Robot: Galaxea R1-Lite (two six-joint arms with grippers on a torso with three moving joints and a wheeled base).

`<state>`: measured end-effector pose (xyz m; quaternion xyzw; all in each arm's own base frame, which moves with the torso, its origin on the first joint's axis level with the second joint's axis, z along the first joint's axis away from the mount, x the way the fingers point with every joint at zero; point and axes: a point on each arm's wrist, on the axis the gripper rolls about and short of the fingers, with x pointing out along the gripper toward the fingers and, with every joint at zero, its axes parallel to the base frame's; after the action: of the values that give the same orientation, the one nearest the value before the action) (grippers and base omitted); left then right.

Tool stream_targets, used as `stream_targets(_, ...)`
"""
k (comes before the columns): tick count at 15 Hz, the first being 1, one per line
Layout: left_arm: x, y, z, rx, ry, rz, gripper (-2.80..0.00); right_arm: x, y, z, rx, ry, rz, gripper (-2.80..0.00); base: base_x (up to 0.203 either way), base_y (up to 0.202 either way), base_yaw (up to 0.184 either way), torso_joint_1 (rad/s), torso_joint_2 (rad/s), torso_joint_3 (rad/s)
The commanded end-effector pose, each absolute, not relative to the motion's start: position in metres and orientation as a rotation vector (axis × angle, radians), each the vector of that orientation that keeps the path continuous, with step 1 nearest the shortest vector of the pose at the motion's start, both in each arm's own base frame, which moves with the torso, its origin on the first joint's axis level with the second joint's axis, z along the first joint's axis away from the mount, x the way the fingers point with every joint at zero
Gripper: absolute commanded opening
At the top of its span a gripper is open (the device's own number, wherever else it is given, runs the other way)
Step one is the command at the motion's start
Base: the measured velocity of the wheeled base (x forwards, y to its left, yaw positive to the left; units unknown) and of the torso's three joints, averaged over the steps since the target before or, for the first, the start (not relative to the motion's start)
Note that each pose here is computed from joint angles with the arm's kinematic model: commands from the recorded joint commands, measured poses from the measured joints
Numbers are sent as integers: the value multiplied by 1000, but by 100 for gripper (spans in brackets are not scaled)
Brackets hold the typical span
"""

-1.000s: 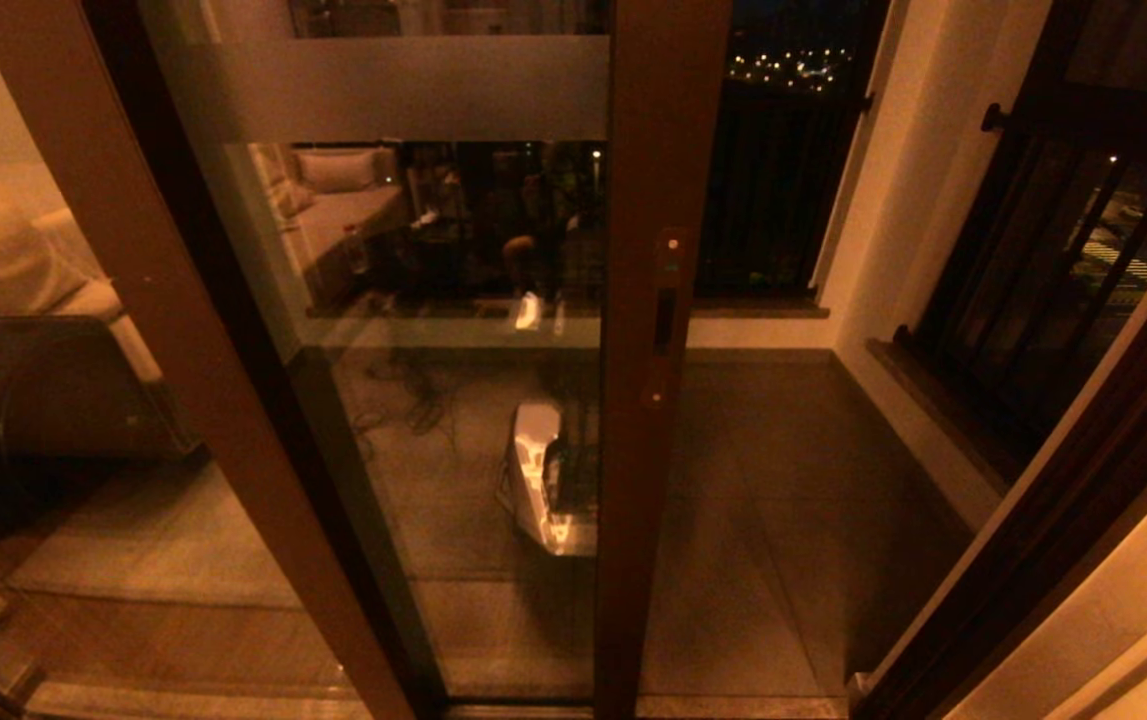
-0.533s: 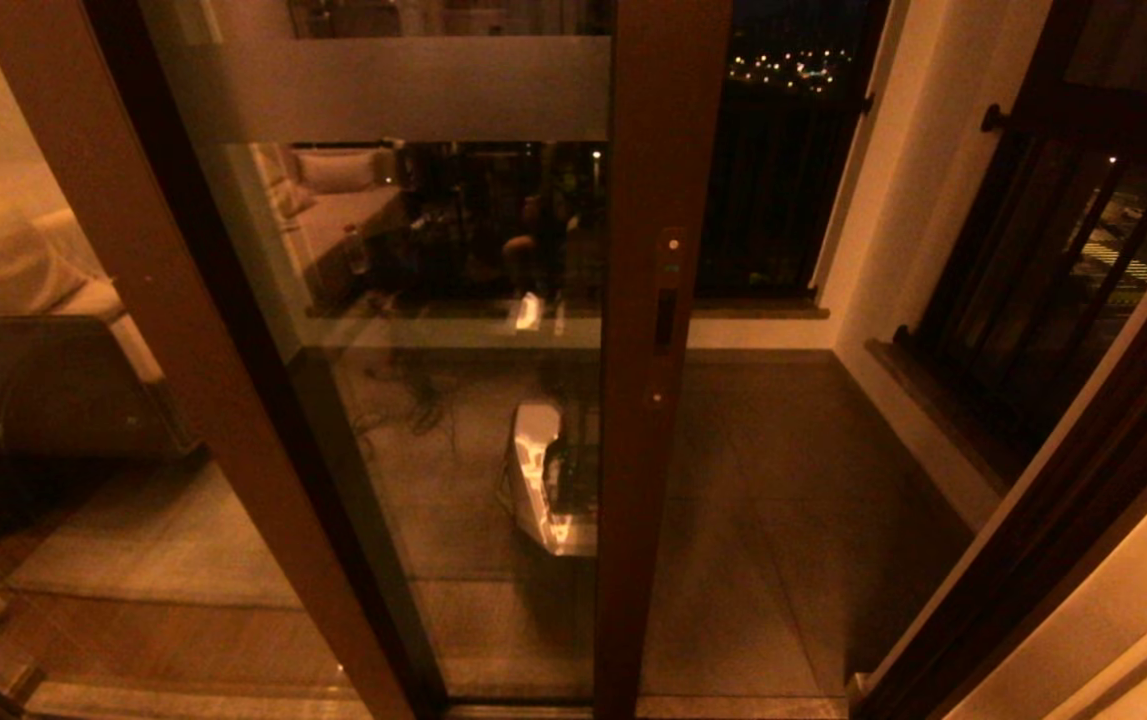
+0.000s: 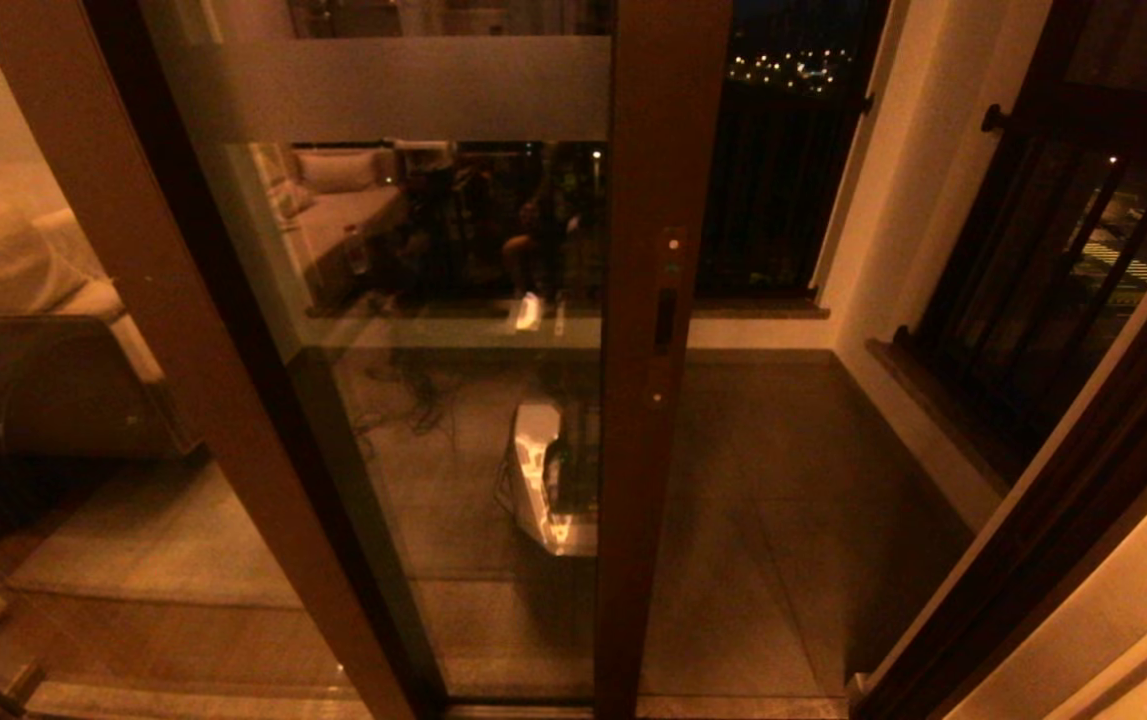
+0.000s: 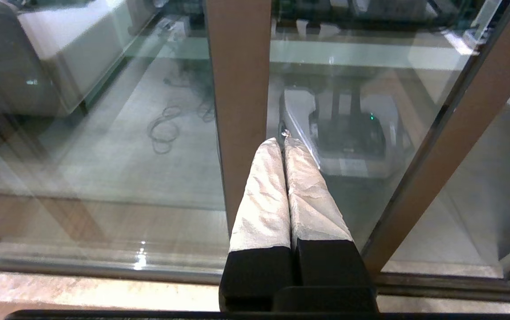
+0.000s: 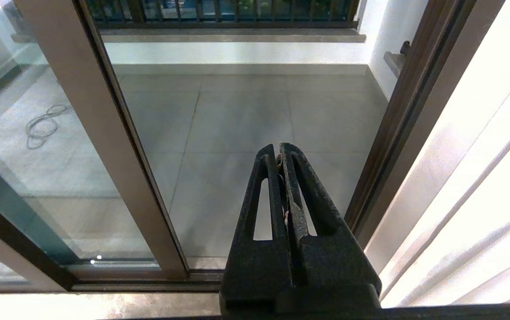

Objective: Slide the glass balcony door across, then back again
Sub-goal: Close the slid door

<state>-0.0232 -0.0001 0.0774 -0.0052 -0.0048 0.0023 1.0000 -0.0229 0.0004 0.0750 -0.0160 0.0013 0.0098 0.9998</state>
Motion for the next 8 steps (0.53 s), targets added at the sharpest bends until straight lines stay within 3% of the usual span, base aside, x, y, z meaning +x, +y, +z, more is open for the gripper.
stream_targets(1, -23, 0, 76, -2, 0, 4, -280, -23, 0, 75, -32, 3, 20, -280, 0, 0, 0, 0, 0, 0)
stream_targets(8, -23, 0, 76, -5, -6, 5, -280, -24, 0, 81, -44, -15, 0, -280, 0, 0, 0, 0, 0, 0)
